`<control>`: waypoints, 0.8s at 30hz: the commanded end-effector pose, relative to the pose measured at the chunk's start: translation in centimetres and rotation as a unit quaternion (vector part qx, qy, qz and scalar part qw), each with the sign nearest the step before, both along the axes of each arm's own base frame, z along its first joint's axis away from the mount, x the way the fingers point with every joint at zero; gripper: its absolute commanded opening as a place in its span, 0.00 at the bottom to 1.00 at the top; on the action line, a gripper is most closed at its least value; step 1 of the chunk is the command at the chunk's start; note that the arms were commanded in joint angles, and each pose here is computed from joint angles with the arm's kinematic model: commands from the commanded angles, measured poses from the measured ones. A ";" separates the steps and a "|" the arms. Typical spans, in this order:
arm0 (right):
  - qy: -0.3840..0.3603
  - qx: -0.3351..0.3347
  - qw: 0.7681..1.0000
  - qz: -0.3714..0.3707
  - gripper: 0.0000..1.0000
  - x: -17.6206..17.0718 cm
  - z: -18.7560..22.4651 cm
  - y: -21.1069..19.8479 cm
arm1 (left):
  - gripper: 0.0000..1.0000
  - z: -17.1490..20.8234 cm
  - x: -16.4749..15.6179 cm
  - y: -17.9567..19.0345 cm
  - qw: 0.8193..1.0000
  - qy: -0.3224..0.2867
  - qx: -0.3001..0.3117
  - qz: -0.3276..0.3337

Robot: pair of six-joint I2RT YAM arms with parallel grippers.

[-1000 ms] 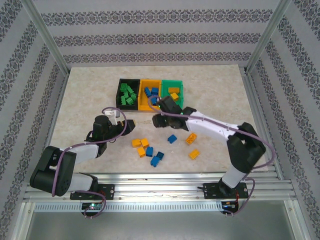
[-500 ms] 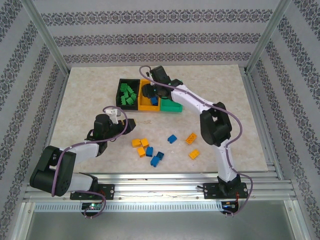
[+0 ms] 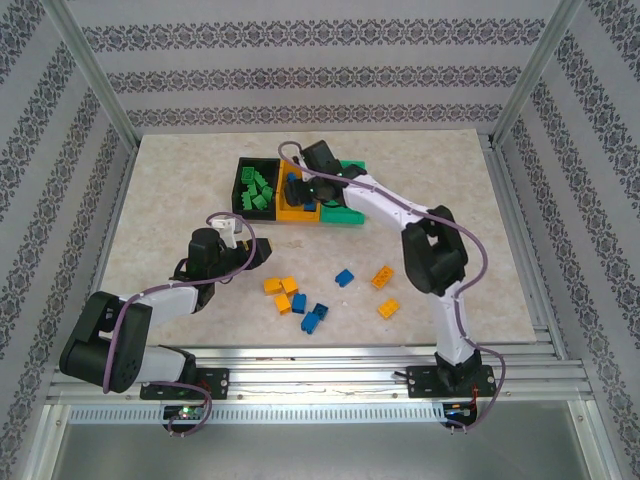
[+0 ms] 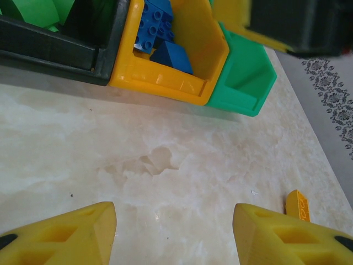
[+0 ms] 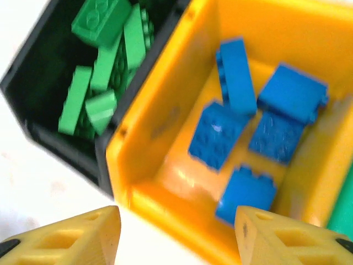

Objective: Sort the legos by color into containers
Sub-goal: Place the lego in the container, then move the lego to the bottom-center of the table.

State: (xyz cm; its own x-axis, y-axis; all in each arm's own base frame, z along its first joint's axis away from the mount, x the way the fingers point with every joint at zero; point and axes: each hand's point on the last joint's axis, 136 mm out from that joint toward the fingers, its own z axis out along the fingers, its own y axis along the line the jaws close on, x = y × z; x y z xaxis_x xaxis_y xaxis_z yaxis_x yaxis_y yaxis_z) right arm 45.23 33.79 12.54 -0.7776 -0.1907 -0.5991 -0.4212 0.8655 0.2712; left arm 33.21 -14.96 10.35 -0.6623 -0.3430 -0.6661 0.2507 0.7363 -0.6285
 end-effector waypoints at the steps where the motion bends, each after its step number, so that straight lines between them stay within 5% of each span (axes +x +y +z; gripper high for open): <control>1: -0.020 0.026 0.999 0.042 0.60 -3.5 3.2 0.1 | 0.58 0.9 0.2 -0.7 1.000 -0.012 0.002 -0.012; 9: 0.011 -0.011 0.999 0.052 0.60 -10.8 0.1 -4.2 | 0.58 0.9 0.2 -0.8 1.000 -0.011 0.000 -0.013; 24: 0.097 -0.115 0.988 0.035 0.62 -17.7 -7.6 -9.8 | 0.58 0.5 0.3 -0.6 1.000 -0.008 0.007 -0.010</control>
State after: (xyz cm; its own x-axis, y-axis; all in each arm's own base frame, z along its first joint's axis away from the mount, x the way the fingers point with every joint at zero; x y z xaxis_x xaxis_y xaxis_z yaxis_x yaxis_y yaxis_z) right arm 28.74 24.68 6.36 -0.8487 -0.3239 -0.4181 -0.4341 0.8782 0.2008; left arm 33.14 -15.12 10.31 -0.6646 -0.3398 -0.6655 0.2534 0.7353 -0.6286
